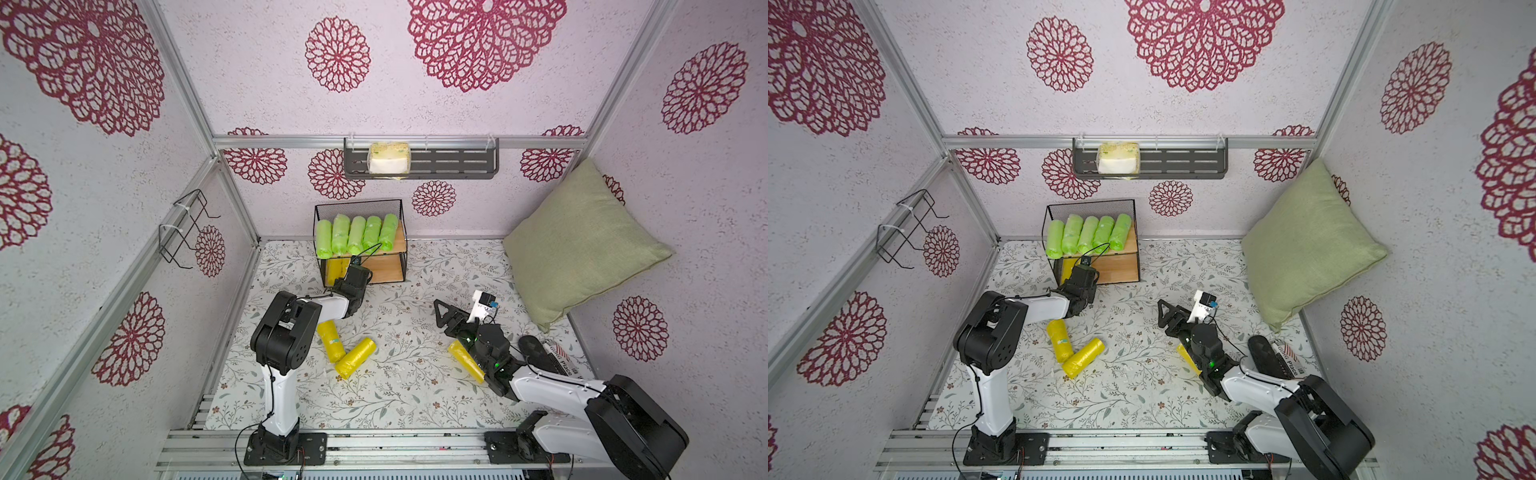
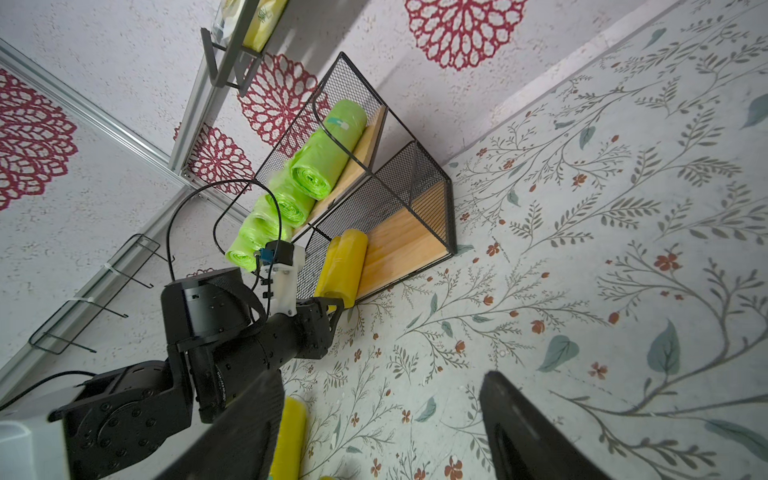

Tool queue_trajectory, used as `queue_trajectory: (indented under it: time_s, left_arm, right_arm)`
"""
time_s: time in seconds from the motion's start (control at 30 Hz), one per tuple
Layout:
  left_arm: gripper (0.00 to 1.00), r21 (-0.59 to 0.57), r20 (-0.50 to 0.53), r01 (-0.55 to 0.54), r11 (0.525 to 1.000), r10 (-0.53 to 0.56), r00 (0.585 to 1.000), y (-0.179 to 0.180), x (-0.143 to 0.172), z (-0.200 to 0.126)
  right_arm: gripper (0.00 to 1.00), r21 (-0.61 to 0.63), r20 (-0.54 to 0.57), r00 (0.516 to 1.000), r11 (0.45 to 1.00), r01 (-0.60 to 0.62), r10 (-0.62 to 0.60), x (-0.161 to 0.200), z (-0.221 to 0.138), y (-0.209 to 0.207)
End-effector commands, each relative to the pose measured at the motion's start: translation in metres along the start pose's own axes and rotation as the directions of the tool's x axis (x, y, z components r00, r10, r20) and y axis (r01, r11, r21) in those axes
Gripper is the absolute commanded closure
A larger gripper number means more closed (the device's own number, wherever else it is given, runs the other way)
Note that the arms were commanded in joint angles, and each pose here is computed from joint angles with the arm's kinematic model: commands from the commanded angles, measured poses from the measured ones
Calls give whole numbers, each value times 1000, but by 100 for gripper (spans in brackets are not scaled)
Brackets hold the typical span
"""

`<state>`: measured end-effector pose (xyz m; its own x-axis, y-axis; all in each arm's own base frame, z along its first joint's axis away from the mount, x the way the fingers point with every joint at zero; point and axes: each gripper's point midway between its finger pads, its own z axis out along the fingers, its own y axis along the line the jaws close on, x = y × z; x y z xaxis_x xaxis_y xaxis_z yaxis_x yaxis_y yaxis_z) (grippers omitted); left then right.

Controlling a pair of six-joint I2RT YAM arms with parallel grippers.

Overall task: Sort the rolls of trash bags by color and place them on the shelf
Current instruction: Place the roll of trash bags on the shelf.

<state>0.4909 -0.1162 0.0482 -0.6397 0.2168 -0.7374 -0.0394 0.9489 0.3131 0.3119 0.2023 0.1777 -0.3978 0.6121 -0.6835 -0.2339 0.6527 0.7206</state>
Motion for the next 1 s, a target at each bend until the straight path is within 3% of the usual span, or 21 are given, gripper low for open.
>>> queue_trajectory:
  time_s: [0.0, 0.17, 0.37, 0.57, 0.67, 0.97]
  left_arm:
    - [59, -17, 16, 22, 1000, -22, 1000, 7, -5, -4]
    - [48, 56, 56, 69, 996, -72, 996, 6, -16, -43]
    - [39, 206, 64, 84, 975, -99, 993, -18, -21, -97]
    - [35, 391, 64, 155, 907, -195, 979, -33, -33, -144]
    - [33, 440, 63, 182, 880, -232, 971, -33, -38, -160]
    - [31, 501, 51, 213, 839, -274, 960, -32, -39, -178]
  right_arm:
    - [21, 10, -27, 997, 997, 76, -76, -1, 0, 3]
    - [20, 129, -154, 964, 963, 236, -216, 11, -12, -20]
    - [18, 260, -359, 875, 865, 429, -326, 21, -39, -53]
    - [9, 302, -543, 766, 772, 560, -343, 37, -52, -76]
    - [8, 335, -587, 735, 725, 601, -338, 40, -59, -88]
    - [5, 309, -693, 655, 696, 648, -302, 66, -72, -99]
